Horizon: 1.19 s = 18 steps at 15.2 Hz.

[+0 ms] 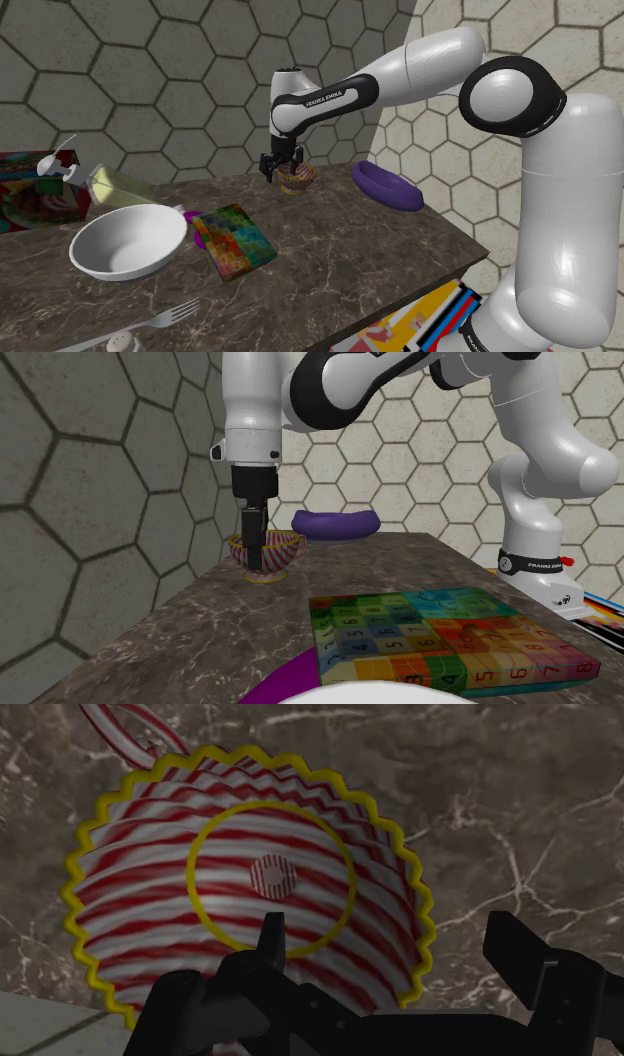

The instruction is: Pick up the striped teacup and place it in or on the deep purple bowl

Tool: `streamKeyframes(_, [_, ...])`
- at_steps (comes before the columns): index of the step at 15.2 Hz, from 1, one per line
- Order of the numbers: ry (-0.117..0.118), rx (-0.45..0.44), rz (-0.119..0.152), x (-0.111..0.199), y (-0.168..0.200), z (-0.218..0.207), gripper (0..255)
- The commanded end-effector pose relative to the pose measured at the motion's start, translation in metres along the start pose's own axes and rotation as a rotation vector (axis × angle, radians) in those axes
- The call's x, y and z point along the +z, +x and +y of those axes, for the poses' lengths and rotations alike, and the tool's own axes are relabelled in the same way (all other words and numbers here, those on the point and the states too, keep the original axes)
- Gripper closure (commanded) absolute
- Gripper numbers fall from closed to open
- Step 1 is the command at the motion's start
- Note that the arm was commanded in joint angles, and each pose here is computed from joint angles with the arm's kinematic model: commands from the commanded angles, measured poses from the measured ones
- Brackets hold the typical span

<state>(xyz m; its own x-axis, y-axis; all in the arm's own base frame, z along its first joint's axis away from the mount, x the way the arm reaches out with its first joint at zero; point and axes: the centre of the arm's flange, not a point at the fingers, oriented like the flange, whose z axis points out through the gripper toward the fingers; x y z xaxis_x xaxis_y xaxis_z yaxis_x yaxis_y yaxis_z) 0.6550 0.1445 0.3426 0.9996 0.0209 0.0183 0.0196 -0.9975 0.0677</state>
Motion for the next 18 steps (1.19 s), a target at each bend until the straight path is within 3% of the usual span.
streamKeyframes(1, [0.000, 0.000, 0.000, 0.000, 0.000, 0.000, 0])
streamKeyframes(2, [0.000, 0.000, 0.000, 0.000, 0.000, 0.000, 0])
streamKeyframes(3, [0.000, 0.000, 0.000, 0.000, 0.000, 0.000, 255])
streamKeyframes(12, [0.000, 0.000, 0.000, 0.000, 0.000, 0.000, 255])
streamKeyframes(18, [0.000, 0.000, 0.000, -0.031, 0.001, 0.002, 255])
